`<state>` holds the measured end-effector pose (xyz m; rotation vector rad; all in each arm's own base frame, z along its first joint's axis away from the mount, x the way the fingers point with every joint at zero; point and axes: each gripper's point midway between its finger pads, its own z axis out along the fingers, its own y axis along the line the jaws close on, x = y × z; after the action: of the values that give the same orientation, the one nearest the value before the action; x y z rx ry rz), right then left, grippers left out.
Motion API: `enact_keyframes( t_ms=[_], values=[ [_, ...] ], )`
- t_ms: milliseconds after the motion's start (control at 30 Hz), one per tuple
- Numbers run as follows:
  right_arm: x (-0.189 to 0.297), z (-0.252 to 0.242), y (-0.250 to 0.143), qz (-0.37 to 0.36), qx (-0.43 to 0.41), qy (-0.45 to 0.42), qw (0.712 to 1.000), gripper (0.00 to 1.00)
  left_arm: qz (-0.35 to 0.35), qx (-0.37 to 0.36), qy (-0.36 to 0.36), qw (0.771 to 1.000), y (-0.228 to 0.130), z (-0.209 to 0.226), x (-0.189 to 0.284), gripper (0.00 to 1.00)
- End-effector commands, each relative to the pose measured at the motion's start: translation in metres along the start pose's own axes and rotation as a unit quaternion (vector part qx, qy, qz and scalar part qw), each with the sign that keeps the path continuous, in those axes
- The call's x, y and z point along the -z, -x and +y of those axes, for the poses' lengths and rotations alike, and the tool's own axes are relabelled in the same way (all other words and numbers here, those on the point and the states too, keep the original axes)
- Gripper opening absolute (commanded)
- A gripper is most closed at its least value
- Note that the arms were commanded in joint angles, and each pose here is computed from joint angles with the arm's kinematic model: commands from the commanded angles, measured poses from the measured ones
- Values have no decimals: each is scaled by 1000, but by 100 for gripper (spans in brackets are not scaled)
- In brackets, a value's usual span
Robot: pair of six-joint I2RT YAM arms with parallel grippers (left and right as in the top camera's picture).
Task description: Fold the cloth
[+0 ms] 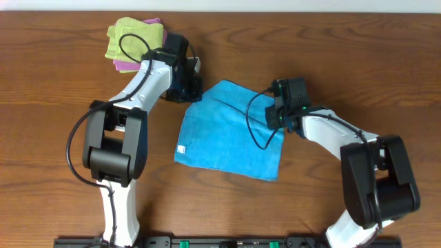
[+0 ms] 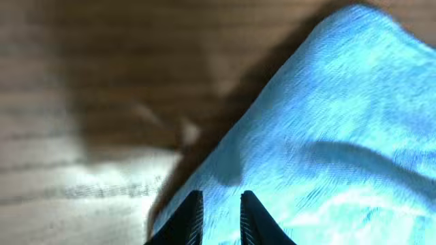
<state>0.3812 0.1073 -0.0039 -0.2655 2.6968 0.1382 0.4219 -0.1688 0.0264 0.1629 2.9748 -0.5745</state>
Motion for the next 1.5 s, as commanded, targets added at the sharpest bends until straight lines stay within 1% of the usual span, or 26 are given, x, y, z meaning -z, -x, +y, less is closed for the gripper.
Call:
enact_keyframes(
  t_ms=[0,33,100,200,233,333,400,433,500,567,700,767,867,933,1000,1067,1133,1200,1300,1467],
  values=[
    [-2,-13,-32,52,-11,-31,998,4,-11,-5,-5,1000,2,-8,20,20],
    [5,-13,-28,47,-11,-30,998,15,-10,-4,0,1000,-1,-8,26,20],
    [17,-10,-25,46,-11,-24,999,69,5,2,4,1000,-12,-10,38,20],
    [38,1,-33,61,-29,5,998,96,48,14,22,999,-40,-9,56,18],
    [46,2,-33,60,-39,7,997,99,58,16,32,998,-48,-8,62,17],
    [72,7,-24,35,-58,18,998,99,68,5,42,997,-61,-12,78,17],
    [89,16,-15,11,-58,46,997,99,71,-8,60,996,-67,-11,85,19],
    [97,21,-15,9,-72,60,996,99,74,-14,74,994,-69,-8,87,20],
    [112,35,-27,35,-114,96,988,99,101,-39,98,989,-83,-5,86,22],
    [116,46,-45,69,-134,106,983,99,118,-64,117,984,-93,-2,81,25],
    [113,73,-75,116,-136,109,978,98,130,-89,130,979,-103,-1,64,27],
    [111,90,-90,135,-136,110,975,98,138,-104,150,974,-108,5,60,26],
    [105,103,-110,150,-155,114,970,99,152,-112,160,969,-115,14,59,27],
    [99,117,-128,165,-170,167,957,99,157,-110,175,966,-118,26,59,30],
    [92,115,-147,177,-203,178,946,99,168,-111,175,964,-123,34,58,32],
    [91,113,-157,173,-215,201,940,99,176,-102,175,963,-128,42,58,36],
    [95,108,-160,156,-234,206,937,98,186,-108,165,963,-134,46,54,45],
    [103,108,-153,131,-232,218,939,99,194,-117,143,963,-141,43,47,55],
    [119,109,-142,98,-239,230,938,99,198,-125,138,962,-146,42,41,57],
    [137,105,-150,100,-263,227,932,99,197,-134,114,965,-147,35,37,59]
  ],
)
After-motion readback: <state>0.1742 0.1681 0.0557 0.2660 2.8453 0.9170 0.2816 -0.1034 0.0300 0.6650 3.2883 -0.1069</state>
